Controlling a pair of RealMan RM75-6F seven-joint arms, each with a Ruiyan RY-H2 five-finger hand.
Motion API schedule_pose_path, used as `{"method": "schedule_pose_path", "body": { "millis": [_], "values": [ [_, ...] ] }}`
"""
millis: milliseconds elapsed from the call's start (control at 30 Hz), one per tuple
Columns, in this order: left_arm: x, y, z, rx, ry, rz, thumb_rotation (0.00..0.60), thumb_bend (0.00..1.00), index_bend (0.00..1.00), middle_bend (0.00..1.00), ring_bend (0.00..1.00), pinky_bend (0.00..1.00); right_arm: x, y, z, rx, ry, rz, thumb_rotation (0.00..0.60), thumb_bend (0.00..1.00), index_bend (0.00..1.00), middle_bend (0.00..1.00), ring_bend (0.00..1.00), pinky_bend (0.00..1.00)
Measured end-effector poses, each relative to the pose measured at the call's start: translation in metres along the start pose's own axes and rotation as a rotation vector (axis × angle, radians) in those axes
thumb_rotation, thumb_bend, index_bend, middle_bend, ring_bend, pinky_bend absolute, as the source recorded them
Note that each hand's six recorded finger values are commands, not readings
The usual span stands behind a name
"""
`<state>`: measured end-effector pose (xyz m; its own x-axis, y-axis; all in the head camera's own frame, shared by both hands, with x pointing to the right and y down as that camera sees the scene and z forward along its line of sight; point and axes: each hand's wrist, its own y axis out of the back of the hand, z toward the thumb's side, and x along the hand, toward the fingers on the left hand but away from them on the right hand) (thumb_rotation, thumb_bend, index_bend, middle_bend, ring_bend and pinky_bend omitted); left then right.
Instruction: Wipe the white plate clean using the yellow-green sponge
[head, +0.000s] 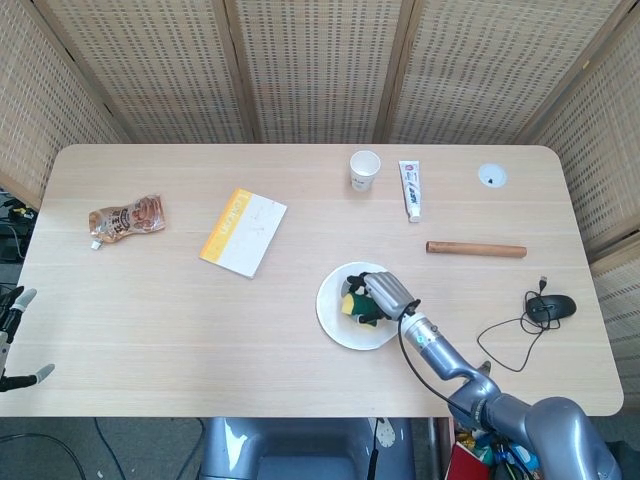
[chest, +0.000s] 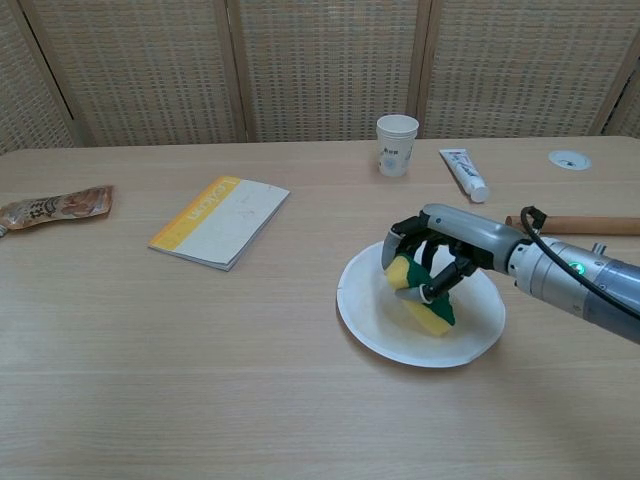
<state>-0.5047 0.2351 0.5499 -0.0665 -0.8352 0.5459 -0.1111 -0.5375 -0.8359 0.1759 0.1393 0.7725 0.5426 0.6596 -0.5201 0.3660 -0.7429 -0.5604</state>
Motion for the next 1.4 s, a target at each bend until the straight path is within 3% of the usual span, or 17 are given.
{"method": "schedule_pose_path", "body": {
  "millis": [667, 1033, 1200, 1400],
  "values": [
    [-0.001, -0.001, 0.001, -0.003, -0.004, -0.009, 0.600, 0.00, 0.00, 0.00, 0.00, 0.00, 0.003, -0.019, -0.009, -0.009, -0.004, 0.042, 0.600, 0.32, 0.49, 0.55, 0.39, 0.45],
    [-0.002, 0.000, 0.002, -0.010, -0.015, -0.010, 0.600, 0.00, 0.00, 0.00, 0.00, 0.00, 0.001, 0.011, 0.013, 0.012, 0.090, -0.073, 0.600, 0.34, 0.49, 0.55, 0.39, 0.45],
    [-0.002, 0.001, 0.001, -0.011, -0.018, -0.008, 0.600, 0.00, 0.00, 0.00, 0.00, 0.00, 0.002, 0.011, 0.004, 0.027, 0.047, -0.072, 0.600, 0.35, 0.49, 0.55, 0.39, 0.45],
    [-0.002, 0.000, 0.002, -0.011, -0.019, -0.013, 0.600, 0.00, 0.00, 0.00, 0.00, 0.00, 0.010, -0.004, -0.012, 0.068, 0.004, -0.020, 0.600, 0.35, 0.49, 0.55, 0.39, 0.45]
  ]
}}
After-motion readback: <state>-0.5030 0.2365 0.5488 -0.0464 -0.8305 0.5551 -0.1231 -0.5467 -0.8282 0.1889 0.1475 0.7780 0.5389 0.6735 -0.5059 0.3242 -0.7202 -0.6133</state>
